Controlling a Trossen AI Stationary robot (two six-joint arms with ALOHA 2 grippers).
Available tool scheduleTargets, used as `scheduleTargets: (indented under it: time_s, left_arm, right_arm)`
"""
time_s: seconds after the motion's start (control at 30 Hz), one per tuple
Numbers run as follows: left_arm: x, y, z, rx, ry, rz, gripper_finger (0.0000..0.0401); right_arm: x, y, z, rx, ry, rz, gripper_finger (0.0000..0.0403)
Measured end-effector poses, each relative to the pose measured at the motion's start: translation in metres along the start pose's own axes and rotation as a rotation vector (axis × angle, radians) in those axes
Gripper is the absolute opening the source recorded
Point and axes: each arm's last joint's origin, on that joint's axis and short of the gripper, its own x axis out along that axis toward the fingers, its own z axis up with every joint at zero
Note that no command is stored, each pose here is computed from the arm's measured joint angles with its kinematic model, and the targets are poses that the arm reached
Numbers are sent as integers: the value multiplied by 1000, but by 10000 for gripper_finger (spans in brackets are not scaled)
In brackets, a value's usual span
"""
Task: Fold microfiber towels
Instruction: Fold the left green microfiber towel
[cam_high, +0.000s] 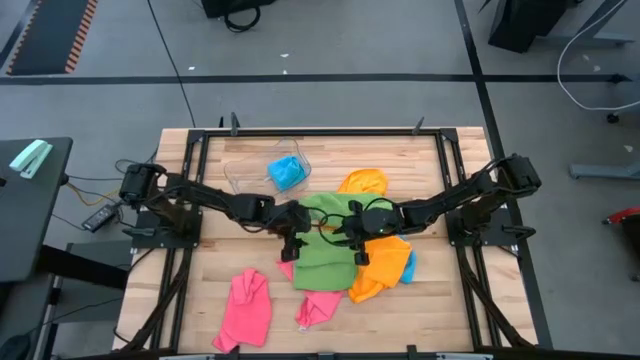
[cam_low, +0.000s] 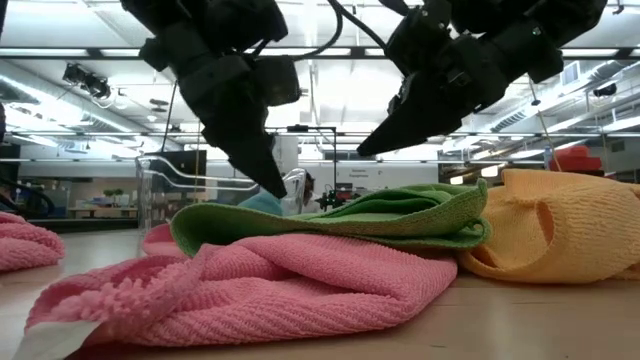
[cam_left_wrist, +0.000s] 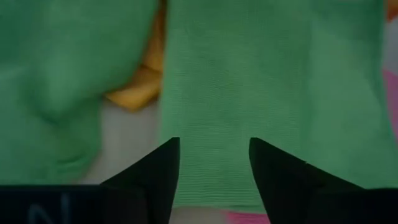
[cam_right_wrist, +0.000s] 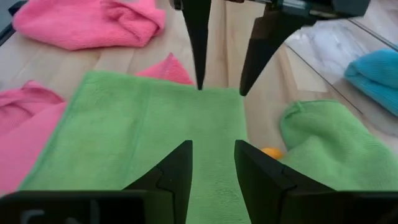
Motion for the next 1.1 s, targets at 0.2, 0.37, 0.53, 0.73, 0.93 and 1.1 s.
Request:
scheduleTargets:
  time_s: [0.2,0.37,0.53,0.73,0.93,1.1]
  left_arm:
    - [12,9,-10,-41,92,12,209]
    - [20,16,-13,-69,113,27,200]
    - [19,16,-13,-74,112,24,195]
    - [10,14,-3,-57,113,-1,196]
    - [10,15,0,-74,130,65,208]
    - [18,16,-4,-61,151,69,220]
  right_arm:
    - [-1,11,0,-43,-2,21,131]
    - [-3,19,0,-70,-7,44,131]
    - [-3,21,-1,-69,-6,49,131]
    - [-3,21,-1,-64,-3,49,131]
    - [1,21,-5,-65,15,48,129]
    - [5,21,-10,-90,36,14,129]
